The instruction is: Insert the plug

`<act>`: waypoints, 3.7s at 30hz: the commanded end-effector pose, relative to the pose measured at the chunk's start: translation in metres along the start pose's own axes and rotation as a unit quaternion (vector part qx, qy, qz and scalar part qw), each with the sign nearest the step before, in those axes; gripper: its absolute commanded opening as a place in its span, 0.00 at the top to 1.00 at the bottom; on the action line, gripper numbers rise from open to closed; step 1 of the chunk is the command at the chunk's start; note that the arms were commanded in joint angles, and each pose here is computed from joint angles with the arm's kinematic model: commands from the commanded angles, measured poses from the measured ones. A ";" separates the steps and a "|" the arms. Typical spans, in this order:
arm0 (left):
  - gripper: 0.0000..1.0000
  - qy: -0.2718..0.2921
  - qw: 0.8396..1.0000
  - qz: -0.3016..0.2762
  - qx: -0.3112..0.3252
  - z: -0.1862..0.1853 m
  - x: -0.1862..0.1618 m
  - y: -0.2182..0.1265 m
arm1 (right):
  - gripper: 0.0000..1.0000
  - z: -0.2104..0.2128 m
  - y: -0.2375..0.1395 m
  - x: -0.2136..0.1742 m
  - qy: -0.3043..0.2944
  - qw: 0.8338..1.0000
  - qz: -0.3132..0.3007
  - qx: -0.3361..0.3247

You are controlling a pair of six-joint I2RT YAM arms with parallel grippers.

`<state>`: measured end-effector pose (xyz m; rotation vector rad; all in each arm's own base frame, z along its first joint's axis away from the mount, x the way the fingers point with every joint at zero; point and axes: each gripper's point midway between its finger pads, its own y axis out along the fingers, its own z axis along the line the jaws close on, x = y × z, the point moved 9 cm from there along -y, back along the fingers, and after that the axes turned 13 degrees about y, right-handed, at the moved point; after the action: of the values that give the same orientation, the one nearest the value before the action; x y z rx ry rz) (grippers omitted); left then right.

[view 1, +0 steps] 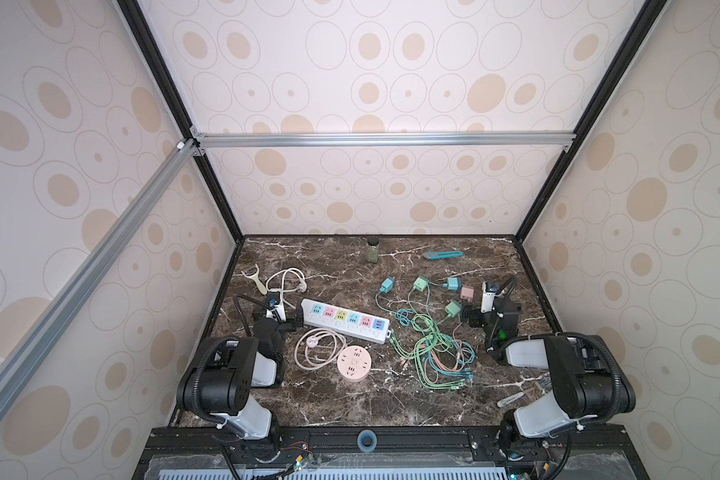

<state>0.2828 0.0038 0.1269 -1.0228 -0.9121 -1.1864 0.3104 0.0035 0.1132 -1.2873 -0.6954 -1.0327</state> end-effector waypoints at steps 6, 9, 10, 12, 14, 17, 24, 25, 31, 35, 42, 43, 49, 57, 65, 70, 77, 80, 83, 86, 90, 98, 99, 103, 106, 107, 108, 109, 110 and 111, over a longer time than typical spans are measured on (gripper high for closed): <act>0.01 -0.002 0.999 -0.028 0.032 0.008 0.022 -0.001 | 0.00 0.003 -0.004 0.022 0.001 1.000 -0.008 -0.013; 0.01 0.004 0.999 -0.011 0.045 0.009 0.034 0.000 | 0.00 0.004 -0.010 0.035 0.011 0.999 0.014 -0.030; 0.01 0.000 0.999 0.005 0.048 0.009 0.038 0.003 | 0.00 0.004 -0.013 0.038 0.015 0.999 0.017 -0.031; 0.01 -0.024 0.998 0.029 0.051 0.011 0.048 0.008 | 0.00 0.005 -0.020 0.045 0.026 0.999 0.023 -0.037; 0.01 -0.044 0.997 0.034 0.046 0.011 0.059 0.009 | 0.00 0.005 -0.027 0.050 0.042 0.997 0.035 -0.046; 0.01 -0.056 0.998 0.023 0.030 0.007 0.076 0.003 | 0.02 0.009 -0.036 0.058 0.057 0.994 0.082 -0.044; 0.01 -0.076 0.996 0.049 -0.027 -0.002 0.101 -0.009 | 0.06 0.019 -0.064 0.070 0.100 0.982 0.154 -0.038; 0.01 -0.079 0.994 0.060 -0.036 -0.004 0.103 -0.011 | 0.07 0.019 -0.067 0.072 0.105 0.980 0.162 -0.040; 0.01 -0.091 0.987 0.094 -0.094 -0.019 0.105 -0.026 | 0.12 0.026 -0.075 0.074 0.131 0.965 0.226 -0.036; 0.01 -0.098 0.982 0.100 -0.128 -0.027 0.111 -0.038 | 0.17 0.035 -0.075 0.069 0.141 0.956 0.256 -0.025; 0.01 -0.103 0.978 0.111 -0.145 -0.028 0.114 -0.052 | 0.22 0.050 -0.063 0.059 0.159 0.939 0.304 -0.020; 0.01 -0.101 0.978 0.114 -0.144 -0.028 0.114 -0.053 | 0.22 0.052 -0.060 0.057 0.160 0.937 0.311 -0.021; 0.01 -0.091 0.977 0.129 -0.145 -0.026 0.117 -0.056 | 0.22 0.067 -0.041 0.043 0.170 0.930 0.325 -0.020; 0.01 -0.091 0.976 0.131 -0.150 -0.026 0.116 -0.061 | 0.27 0.072 -0.014 0.029 0.204 0.925 0.317 -0.041; 0.01 -0.093 0.974 0.130 -0.158 -0.027 0.115 -0.061 | 0.29 0.073 0.010 0.017 0.223 0.920 0.316 -0.061; 0.01 -0.093 0.974 0.131 -0.160 -0.028 0.115 -0.060 | 0.30 0.073 0.022 0.011 0.231 0.918 0.314 -0.068; 0.01 -0.091 0.973 0.133 -0.164 -0.029 0.114 -0.058 | 0.31 0.072 0.037 0.005 0.233 0.918 0.312 -0.081; 0.01 -0.091 0.973 0.134 -0.164 -0.029 0.114 -0.058 | 0.31 0.072 0.041 0.005 0.236 0.918 0.306 -0.084; 0.01 -0.091 0.973 0.133 -0.165 -0.029 0.115 -0.058 | 0.33 0.072 0.044 0.005 0.232 0.918 0.307 -0.092; 0.01 -0.092 0.973 0.134 -0.165 -0.029 0.114 -0.058 | 0.36 0.071 0.047 0.005 0.226 0.918 0.310 -0.103; 0.01 -0.093 0.973 0.132 -0.167 -0.029 0.114 -0.060 | 0.38 0.073 0.047 0.005 0.212 0.920 0.311 -0.110; 0.01 -0.095 0.973 0.131 -0.168 -0.029 0.115 -0.061 | 0.39 0.080 0.046 0.003 0.162 0.925 0.318 -0.131; 0.01 -0.095 0.972 0.132 -0.168 -0.029 0.114 -0.061 | 0.39 0.081 0.046 0.003 0.156 0.925 0.319 -0.133; 0.01 -0.095 0.972 0.131 -0.169 -0.029 0.114 -0.061 | 0.39 0.081 0.049 -0.001 0.154 0.923 0.325 -0.137; 0.01 -0.096 0.972 0.131 -0.167 -0.029 0.114 -0.061 | 0.39 0.082 0.051 -0.003 0.154 0.923 0.327 -0.136; 0.01 -0.096 0.972 0.132 -0.168 -0.029 0.114 -0.061 | 0.39 0.082 0.052 -0.003 0.153 0.923 0.326 -0.136; 0.01 -0.095 0.972 0.132 -0.169 -0.029 0.113 -0.061 | 0.39 0.082 0.053 -0.004 0.151 0.923 0.327 -0.137; 0.01 -0.096 0.972 0.131 -0.169 -0.029 0.114 -0.061 | 0.39 0.082 0.054 -0.004 0.150 0.923 0.327 -0.139; 0.01 -0.096 0.972 0.133 -0.169 -0.030 0.113 -0.061 | 0.39 0.082 0.055 -0.004 0.148 0.923 0.326 -0.140; 0.01 -0.096 0.972 0.132 -0.169 -0.030 0.113 -0.061 | 0.39 0.082 0.056 -0.004 0.147 0.923 0.326 -0.140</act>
<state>0.2415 -0.0590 0.2232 -1.4973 -0.6893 -1.0262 0.3682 0.0830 0.1061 -1.3864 0.1179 -0.7658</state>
